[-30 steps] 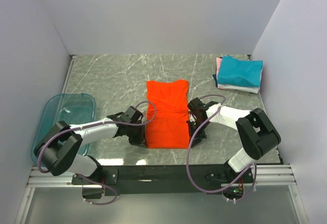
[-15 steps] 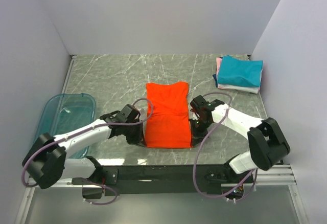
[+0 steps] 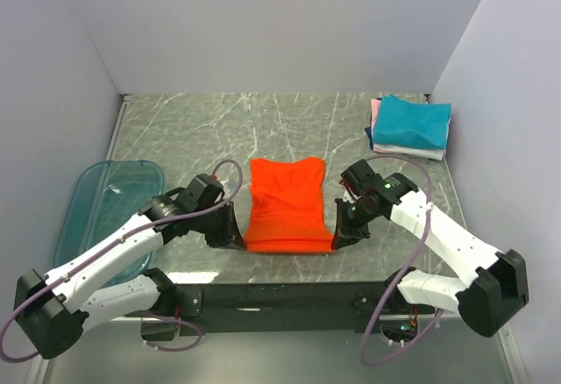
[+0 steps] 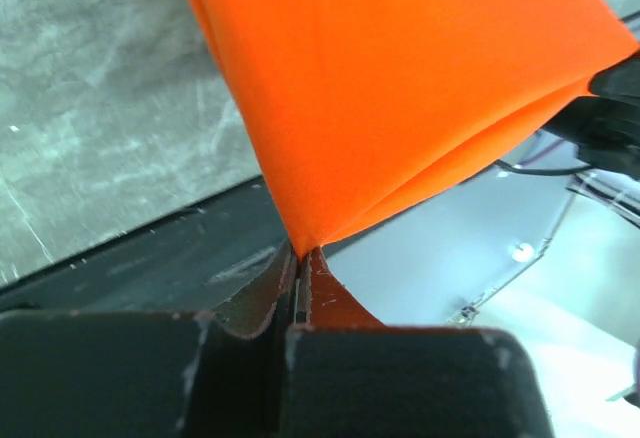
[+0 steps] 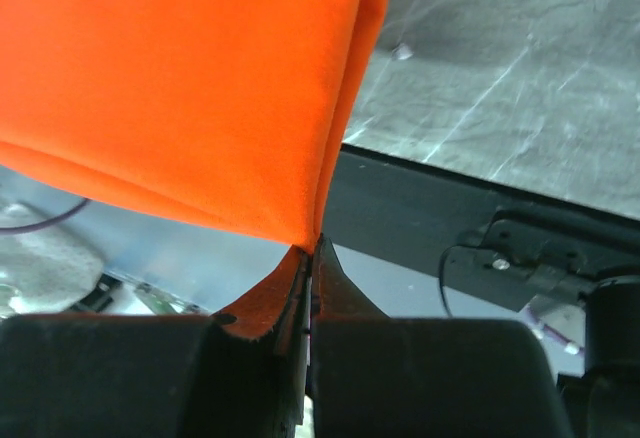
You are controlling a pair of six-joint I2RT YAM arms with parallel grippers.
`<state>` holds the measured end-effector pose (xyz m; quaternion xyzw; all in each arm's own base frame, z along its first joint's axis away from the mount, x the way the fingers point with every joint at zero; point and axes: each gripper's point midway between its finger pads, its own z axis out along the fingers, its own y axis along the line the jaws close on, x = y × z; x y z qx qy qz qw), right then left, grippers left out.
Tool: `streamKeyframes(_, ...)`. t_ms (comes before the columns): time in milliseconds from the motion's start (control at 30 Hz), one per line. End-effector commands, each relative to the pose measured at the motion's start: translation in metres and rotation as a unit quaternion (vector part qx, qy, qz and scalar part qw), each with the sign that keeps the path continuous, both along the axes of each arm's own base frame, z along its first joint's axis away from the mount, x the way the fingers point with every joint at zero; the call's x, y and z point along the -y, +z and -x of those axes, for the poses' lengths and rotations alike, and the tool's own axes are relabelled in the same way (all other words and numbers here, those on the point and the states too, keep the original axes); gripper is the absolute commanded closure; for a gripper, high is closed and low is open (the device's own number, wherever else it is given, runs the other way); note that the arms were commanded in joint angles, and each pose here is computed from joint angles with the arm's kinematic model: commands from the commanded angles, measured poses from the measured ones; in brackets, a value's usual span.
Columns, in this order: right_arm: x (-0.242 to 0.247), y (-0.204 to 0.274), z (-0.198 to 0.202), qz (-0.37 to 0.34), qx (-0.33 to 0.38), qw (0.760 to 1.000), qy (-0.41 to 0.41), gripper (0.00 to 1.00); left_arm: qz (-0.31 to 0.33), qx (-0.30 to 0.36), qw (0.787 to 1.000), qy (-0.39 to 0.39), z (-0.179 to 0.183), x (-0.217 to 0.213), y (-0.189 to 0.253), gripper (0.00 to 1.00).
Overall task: Fold and stack the t-shirts
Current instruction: Fold the tshirt
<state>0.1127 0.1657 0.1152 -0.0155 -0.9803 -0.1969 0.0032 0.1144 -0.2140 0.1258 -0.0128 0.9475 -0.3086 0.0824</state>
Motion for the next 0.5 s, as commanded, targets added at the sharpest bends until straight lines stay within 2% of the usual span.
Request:
streamKeyframes(0,0.017,0.021,0.005,0.033,0.015,0.999,-0.031,1.00,-0.020,0.001,1.000,0.021,0.002,-0.012,0.020,1.00)
streamKeyframes(267,0.012,0.052,-0.038,0.042,0.088,0.993,-0.069,1.00,-0.041,0.053,0.997,0.024,-0.039,-0.007,0.036,1.00)
streamKeyframes(467,0.008,0.057,-0.070,0.054,0.114,0.989,-0.078,1.00,-0.041,0.083,0.995,0.030,-0.086,-0.004,0.043,1.00)
